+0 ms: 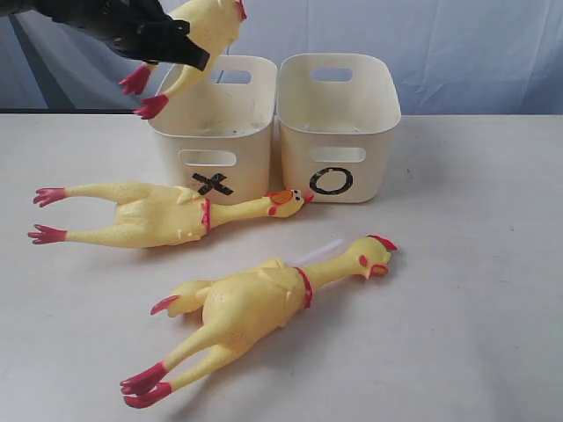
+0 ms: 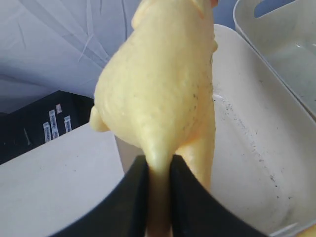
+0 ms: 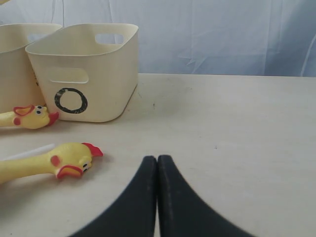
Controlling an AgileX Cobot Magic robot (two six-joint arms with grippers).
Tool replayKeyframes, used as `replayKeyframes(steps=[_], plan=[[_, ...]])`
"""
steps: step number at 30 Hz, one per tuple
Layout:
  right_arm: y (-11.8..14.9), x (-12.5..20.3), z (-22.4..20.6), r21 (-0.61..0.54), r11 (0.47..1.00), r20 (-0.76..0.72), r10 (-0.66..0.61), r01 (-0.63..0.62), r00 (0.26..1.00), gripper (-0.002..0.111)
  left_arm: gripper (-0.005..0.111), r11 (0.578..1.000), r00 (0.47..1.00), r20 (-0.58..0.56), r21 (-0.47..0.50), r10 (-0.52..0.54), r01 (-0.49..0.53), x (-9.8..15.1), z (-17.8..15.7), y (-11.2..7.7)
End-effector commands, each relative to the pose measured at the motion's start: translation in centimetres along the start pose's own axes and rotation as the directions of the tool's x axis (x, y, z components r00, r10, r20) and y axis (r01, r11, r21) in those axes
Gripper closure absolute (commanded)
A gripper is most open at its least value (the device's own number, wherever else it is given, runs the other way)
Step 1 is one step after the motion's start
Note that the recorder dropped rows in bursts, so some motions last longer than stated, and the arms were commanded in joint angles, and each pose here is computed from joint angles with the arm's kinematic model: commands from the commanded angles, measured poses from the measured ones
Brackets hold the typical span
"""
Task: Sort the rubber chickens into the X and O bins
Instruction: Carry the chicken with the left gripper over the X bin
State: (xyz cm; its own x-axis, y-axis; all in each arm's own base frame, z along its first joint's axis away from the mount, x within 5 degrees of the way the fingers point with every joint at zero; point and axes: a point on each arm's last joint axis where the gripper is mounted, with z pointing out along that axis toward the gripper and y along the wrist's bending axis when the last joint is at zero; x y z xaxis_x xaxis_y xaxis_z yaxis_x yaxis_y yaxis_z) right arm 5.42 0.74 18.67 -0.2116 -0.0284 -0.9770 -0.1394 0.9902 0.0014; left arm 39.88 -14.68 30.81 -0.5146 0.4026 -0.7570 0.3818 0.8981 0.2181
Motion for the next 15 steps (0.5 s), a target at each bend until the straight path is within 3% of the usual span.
replayKeyframes(steps=[1,15], plan=[[0.0,0.0,0.0,0.007,1.0,0.012,-0.005,0.005,1.0,0.108,0.107,1.0,0.999,0.043,0.003,-0.004,0.004,-0.3,1.3,-0.2],[0.0,0.0,0.0,0.007,1.0,0.012,-0.005,0.005,1.0,0.108,0.107,0.999,0.994,0.108,0.019,0.027,-0.029,0.5,5.1,-1.1]])
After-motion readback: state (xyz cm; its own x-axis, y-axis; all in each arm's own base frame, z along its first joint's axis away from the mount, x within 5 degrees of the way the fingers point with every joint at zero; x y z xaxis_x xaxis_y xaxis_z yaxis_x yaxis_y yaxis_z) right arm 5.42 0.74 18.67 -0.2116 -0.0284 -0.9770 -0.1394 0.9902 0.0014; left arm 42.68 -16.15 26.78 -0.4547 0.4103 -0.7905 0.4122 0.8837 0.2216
